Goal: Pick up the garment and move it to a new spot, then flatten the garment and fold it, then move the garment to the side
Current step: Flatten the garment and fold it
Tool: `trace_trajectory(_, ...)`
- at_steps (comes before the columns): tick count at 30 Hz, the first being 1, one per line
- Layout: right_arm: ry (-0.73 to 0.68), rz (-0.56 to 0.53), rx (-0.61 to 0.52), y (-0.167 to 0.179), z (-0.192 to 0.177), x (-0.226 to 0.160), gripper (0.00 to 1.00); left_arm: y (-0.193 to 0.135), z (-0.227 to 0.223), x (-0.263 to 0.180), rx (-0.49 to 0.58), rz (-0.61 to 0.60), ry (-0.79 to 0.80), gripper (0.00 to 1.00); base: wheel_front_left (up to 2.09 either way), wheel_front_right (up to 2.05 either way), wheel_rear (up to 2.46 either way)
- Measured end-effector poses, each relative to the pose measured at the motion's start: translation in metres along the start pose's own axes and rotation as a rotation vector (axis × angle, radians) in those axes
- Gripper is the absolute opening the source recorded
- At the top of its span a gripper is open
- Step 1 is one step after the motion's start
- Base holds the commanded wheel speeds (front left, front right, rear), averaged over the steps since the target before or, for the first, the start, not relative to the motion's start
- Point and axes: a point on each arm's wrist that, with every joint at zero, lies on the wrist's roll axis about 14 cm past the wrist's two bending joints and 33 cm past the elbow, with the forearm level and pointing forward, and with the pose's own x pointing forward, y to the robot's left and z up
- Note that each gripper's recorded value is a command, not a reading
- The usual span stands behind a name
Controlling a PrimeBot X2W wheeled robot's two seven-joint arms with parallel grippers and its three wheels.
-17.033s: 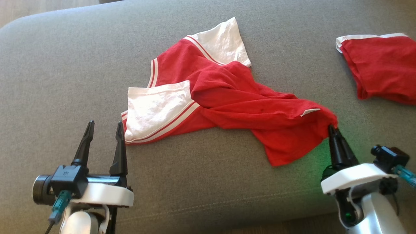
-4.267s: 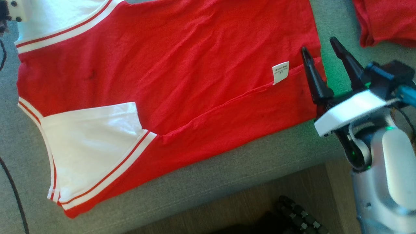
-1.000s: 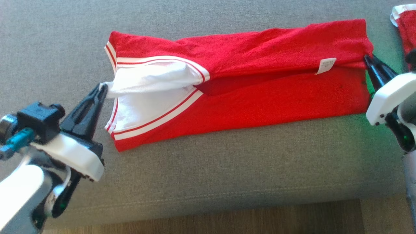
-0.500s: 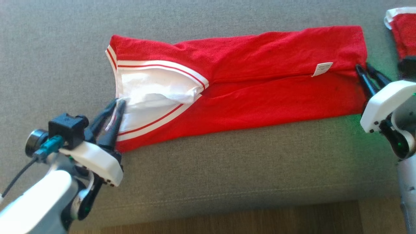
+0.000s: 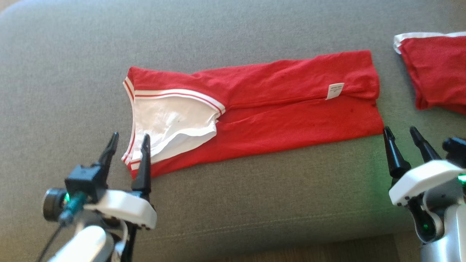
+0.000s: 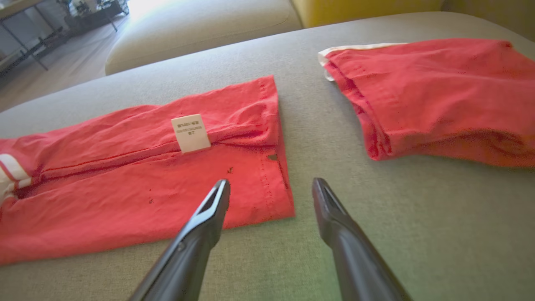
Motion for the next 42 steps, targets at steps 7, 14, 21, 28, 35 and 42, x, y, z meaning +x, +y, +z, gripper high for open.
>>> trace_trajectory(7,-0.028,-0.067,0.075,-0.019,0.001,-0.012,1.00,-0.021,0.017,-0.017,0.011,0.013,-0.096,1.00,0.00,0.00,0.00)
trace_trajectory(14,-0.002,-0.017,0.194,0.005,0.016,0.030,1.00,-0.040,0.012,-0.023,0.011,-0.049,-0.106,1.00,0.00,0.00,0.00)
trace_trajectory(21,0.083,-0.040,0.124,0.011,0.011,0.061,1.00,-0.040,-0.002,-0.022,-0.004,-0.058,-0.072,1.00,0.00,0.00,0.00)
trace_trajectory(28,0.209,-0.061,0.059,0.015,-0.017,0.080,1.00,-0.035,-0.014,-0.017,-0.023,-0.049,-0.042,1.00,0.00,0.00,0.00)
trace_trajectory(35,0.264,-0.062,0.022,0.017,-0.029,0.085,1.00,-0.031,-0.014,-0.011,-0.024,-0.042,-0.047,1.00,0.00,0.00,0.00)
trace_trajectory(42,0.268,-0.056,0.027,0.019,-0.033,0.083,0.00,-0.031,-0.011,-0.007,-0.025,-0.048,-0.061,1.00,0.00,0.00,0.00)
